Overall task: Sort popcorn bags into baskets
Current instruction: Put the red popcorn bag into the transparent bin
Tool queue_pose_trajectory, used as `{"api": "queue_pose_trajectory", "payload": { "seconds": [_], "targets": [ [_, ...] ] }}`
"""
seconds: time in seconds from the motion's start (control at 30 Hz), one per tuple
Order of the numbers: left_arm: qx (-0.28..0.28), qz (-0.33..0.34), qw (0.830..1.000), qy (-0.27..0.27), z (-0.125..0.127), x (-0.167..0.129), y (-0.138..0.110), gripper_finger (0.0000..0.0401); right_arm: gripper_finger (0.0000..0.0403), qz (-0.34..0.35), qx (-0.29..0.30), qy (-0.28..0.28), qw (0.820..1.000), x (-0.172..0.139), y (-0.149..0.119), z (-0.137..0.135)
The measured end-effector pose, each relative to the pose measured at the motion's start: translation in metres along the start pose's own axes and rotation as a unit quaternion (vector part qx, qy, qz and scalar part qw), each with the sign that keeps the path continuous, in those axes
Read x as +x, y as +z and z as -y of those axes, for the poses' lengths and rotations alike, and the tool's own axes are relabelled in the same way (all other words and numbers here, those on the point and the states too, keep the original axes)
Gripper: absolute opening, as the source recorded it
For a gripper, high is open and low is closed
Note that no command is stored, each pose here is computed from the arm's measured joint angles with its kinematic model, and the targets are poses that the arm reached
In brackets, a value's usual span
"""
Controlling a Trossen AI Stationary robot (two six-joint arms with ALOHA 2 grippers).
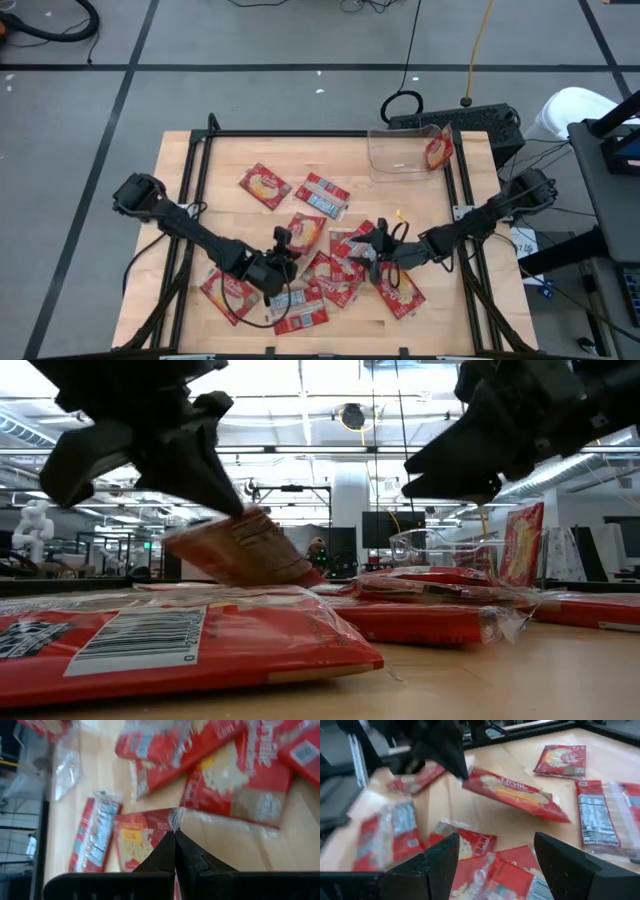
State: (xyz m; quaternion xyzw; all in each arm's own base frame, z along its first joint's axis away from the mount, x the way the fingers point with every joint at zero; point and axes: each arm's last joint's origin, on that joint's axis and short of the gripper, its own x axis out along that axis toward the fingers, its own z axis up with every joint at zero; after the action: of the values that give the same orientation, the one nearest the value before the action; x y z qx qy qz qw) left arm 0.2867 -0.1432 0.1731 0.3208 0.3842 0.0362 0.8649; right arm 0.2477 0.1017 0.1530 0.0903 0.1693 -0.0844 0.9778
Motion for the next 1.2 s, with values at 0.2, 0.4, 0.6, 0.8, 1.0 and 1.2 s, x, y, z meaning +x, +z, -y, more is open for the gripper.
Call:
{"api": "queue_pose_trajectory", "payload": {
  "seconds": [0.2,0.4,0.6,0.8,1.0,1.2],
  "targets": [
    [0.004,0.019,1.0,0.003,-0.001,0.0,0.005,0.0001,0.0251,-0.015,-0.137,-0.003,0.99,0.025,-0.003,-0.015],
    [-0.001,0.022,1.0,0.004,-0.001,0.0,0.005,0.0001,0.0251,-0.014,-0.264,-0.02,0.964,0.065,0.006,-0.028],
    [-0.015,0.024,1.0,0.004,-0.001,0.0,0.006,0.0001,0.0251,-0.045,-0.311,-0.051,0.948,0.103,0.009,-0.022],
    [-0.022,0.029,0.999,0.004,-0.001,-0.001,0.007,0.0,0.021,-0.068,-0.338,-0.043,0.938,0.123,0.0,-0.01],
    [-0.053,0.051,0.997,0.005,0.0,-0.002,0.012,0.0004,0.0089,-0.07,-0.347,-0.052,0.934,0.127,0.001,-0.004],
    [-0.178,0.061,0.982,0.006,-0.001,-0.003,0.014,0.0036,0.0009,-0.066,-0.385,-0.059,0.919,0.122,0.006,-0.007]
  ]
}}
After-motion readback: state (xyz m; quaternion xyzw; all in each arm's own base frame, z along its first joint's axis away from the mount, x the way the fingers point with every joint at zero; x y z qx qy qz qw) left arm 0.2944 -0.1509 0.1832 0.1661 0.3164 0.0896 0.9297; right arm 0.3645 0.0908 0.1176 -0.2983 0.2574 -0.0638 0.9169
